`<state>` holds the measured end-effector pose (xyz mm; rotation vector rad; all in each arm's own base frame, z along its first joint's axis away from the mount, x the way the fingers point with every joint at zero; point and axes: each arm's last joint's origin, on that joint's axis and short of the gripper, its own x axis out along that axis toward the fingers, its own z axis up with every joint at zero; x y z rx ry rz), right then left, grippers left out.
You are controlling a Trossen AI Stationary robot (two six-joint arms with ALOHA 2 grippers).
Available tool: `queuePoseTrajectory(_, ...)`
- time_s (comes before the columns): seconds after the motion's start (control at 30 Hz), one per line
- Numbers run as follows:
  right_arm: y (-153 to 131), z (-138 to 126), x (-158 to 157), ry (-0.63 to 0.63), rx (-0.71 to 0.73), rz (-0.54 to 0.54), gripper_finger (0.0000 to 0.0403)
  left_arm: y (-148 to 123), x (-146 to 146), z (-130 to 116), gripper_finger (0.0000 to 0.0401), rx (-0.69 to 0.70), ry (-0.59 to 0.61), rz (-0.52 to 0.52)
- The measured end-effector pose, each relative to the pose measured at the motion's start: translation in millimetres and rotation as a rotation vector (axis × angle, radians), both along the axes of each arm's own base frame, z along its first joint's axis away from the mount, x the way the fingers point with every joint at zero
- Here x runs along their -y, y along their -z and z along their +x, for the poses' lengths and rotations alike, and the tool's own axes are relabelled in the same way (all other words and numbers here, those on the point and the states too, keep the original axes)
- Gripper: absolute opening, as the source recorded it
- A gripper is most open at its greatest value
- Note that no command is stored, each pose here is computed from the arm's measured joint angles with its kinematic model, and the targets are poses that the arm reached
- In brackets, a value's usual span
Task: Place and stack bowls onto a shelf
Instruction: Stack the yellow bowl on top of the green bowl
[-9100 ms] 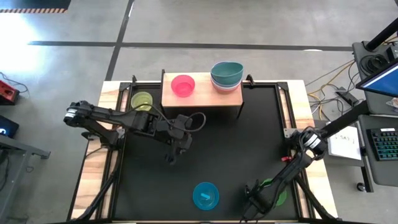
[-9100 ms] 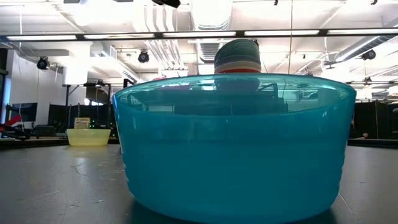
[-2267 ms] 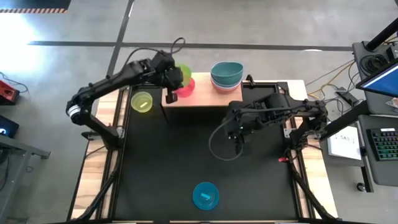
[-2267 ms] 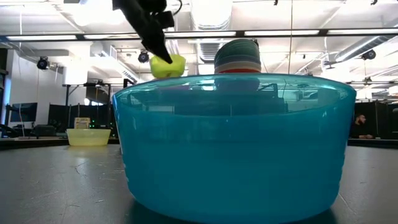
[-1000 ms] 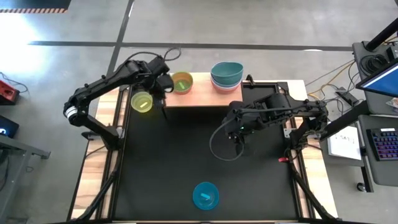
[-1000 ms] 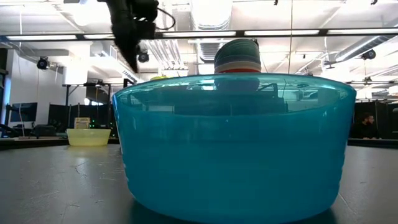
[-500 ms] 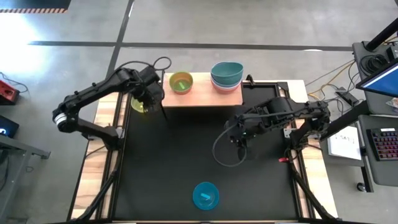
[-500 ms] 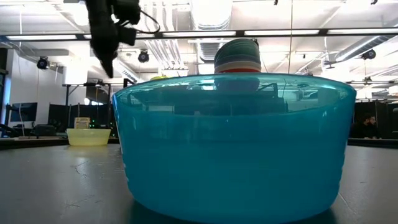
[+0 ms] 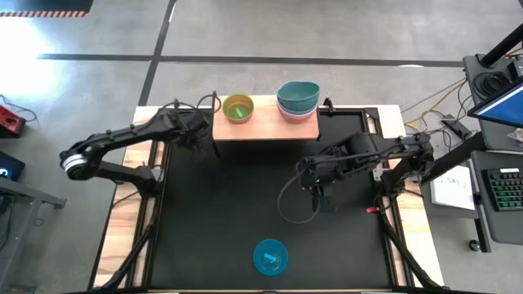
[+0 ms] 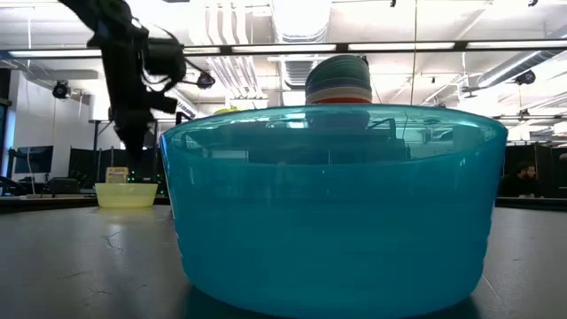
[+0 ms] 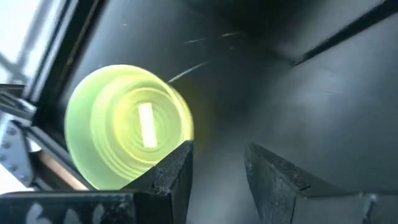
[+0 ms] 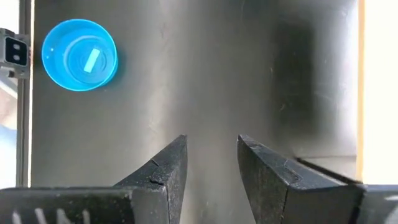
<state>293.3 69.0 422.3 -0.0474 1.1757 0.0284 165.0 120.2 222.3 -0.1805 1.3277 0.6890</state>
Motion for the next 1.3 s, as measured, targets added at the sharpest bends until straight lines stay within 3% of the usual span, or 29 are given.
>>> queuePoseTrajectory(0.17, 8.9, -0.1, -0.5, 0.041, -0.041, 0.025, 0.0128, 19.5, -4.7, -1.4, 0.0126, -0.047, -0.027, 0.110)
queuePoseTrajectory(0.33, 14.2, 0.3, -2.6, 0.055, -0.063, 0.033, 0.0128, 24.4, -11.1, -4.4, 0.0126, -0.067, -0.064, 0.125)
queuePoseTrajectory(1.07, 8.3, -9.4, -11.8, 0.051, -0.044, 0.051, 0.0128, 60.3, -35.0, 0.4, 0.0124, -0.168, -0.107, 0.005)
queuePoseTrajectory(1.3, 7.4, -10.3, -11.4, 0.065, -0.041, 0.058, 0.0128, 60.2, -36.4, 1.6, 0.0078, -0.148, -0.079, 0.009)
